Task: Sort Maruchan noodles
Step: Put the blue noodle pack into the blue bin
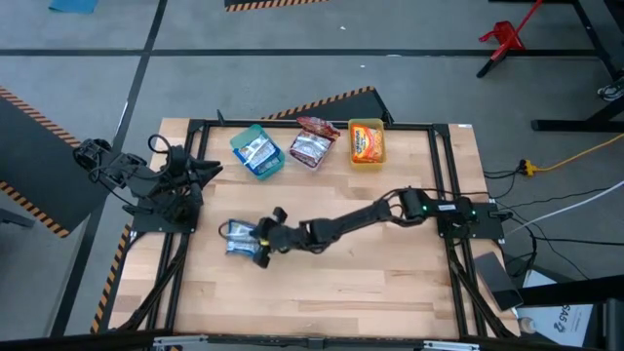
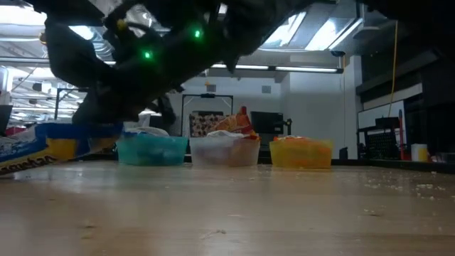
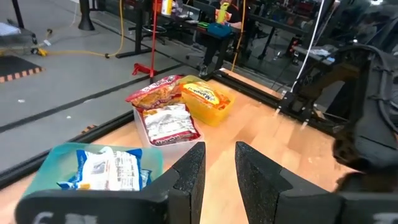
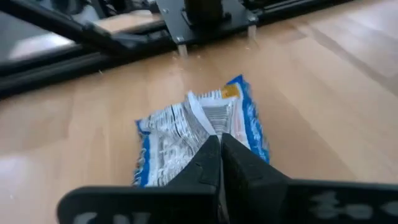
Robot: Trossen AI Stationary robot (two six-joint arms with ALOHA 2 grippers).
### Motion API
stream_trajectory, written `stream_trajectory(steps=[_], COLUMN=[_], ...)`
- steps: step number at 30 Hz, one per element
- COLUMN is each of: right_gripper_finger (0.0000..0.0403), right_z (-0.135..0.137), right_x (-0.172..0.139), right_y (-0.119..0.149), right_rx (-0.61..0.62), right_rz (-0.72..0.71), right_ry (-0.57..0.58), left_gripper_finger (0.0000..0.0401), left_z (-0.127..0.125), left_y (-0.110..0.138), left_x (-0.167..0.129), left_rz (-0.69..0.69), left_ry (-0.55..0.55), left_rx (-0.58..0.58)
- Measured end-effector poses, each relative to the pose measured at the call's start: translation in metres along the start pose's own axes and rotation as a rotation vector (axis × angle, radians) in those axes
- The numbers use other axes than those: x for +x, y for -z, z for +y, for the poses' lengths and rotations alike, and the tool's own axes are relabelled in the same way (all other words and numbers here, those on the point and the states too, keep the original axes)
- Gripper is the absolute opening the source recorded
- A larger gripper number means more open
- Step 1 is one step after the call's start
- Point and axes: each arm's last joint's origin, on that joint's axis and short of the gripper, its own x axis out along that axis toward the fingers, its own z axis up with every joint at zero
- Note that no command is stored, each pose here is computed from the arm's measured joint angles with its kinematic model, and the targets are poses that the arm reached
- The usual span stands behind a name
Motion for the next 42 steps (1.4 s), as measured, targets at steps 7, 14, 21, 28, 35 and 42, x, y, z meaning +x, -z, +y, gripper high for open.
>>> stream_trajectory(steps=[7,14,21,28,35,42], right_gripper_finger=[0.0006,0.0115,0.0262,0.0283,0.0264,0.0166], right_z=[0.030,0.040,0.020,0.003,0.000,-0.003], right_x=[-0.020,-0.022,-0.002,0.016,0.028,0.033], right_y=[0.010,0.009,0.001,0.020,0.044,0.056], right_rx=[-0.066,-0.180,-0.236,-0.198,-0.201,-0.205], right_rz=[0.007,-0.009,-0.103,-0.068,-0.035,0.004], right_ry=[0.088,-0.008,-0.115,-0.094,-0.114,-0.063], left_gripper_finger=[0.0082,0.0082,0.0082,0.0082,0.0082,0.0082], left_z=[-0.001,-0.002,-0.001,-0.001,-0.001,0.000], left_y=[0.001,0.001,0.001,0.001,0.001,0.001], left_x=[0.000,0.000,0.000,0.000,0.000,0.000], left_rz=[0.022,0.051,0.029,0.032,0.020,0.014], left_ry=[0.031,0.068,0.036,0.041,0.021,0.013], left_rx=[-0.077,-0.104,-0.112,-0.115,-0.109,-0.095])
